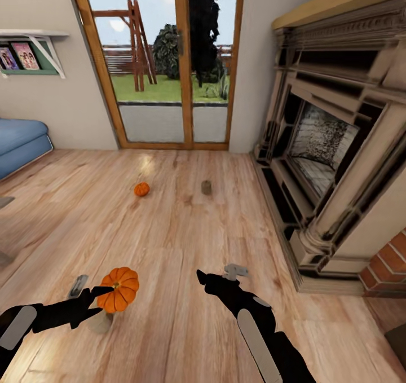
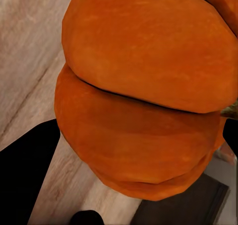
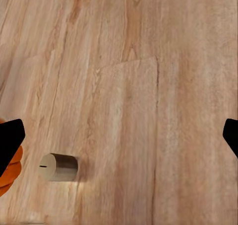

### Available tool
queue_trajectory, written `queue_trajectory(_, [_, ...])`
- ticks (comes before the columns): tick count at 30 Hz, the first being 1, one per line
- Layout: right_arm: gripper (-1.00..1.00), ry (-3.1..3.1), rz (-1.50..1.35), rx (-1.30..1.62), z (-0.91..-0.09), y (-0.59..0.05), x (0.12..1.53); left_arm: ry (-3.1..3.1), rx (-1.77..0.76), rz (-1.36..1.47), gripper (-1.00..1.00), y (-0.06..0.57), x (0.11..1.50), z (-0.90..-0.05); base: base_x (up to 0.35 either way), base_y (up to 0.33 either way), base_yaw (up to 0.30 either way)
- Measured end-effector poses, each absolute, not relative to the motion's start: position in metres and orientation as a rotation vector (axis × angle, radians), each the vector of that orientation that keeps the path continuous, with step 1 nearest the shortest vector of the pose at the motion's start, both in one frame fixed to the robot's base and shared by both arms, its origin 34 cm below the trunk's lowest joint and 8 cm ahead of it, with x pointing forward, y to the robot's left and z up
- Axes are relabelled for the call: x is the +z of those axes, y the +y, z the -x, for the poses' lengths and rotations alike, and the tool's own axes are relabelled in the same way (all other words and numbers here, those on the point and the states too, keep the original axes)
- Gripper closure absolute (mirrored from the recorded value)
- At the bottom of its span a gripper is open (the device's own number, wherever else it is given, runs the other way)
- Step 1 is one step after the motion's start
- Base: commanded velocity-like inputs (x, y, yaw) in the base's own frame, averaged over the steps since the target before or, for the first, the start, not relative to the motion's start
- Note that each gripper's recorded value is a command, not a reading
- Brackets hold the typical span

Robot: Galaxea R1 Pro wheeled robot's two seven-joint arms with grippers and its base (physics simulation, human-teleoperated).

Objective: Place each of the two pumpkins and all three candles from the living room inside a cabinet in the living room (use any cabinet), then make sure every cabinet is closed, and position the cauldron so it is next to a table in the living room.

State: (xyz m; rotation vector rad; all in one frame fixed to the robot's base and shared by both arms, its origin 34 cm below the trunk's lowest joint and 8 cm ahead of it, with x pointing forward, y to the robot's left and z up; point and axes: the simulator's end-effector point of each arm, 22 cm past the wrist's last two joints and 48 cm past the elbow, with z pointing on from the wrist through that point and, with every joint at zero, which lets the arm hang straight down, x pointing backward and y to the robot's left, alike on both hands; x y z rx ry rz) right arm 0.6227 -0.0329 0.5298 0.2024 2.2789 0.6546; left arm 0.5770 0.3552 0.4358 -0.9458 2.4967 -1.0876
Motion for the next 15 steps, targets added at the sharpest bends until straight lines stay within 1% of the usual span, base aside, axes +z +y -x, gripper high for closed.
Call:
queue_trajectory(2, [-1.00, 2.297, -0.193, 0.619, -0.619, -0.031, 0.526, 2.499, -1.087, 0.947, 1.00, 0.355, 0.435, -0.576, 0.285, -0.042, 0.214])
queue_trajectory(4, [-1.00, 2.317, -0.202, 0.561, -0.618, -0.035, 0.522, 2.503, -1.082, 0.947, 1.00, 0.356, 0.434, -0.576, 0.286, -0.016, 0.091])
queue_trajectory(7, [-1.00, 2.351, -0.232, 0.453, -0.615, -0.048, 0.513, 2.503, -1.083, 0.947, 1.00, 0.356, 0.434, -0.576, 0.287, -0.004, 0.024])
queue_trajectory(11, [-1.00, 2.366, -0.223, 0.391, -0.611, -0.042, 0.514, 2.508, -1.077, 0.944, 1.00, 0.356, 0.433, -0.575, 0.288, -0.001, 0.005])
queue_trajectory(15, [-1.00, 2.352, -0.163, 0.189, -0.612, -0.062, 0.514, 2.522, -1.064, 0.941, 1.00, 0.356, 0.430, -0.573, 0.291, -0.045, 0.001])
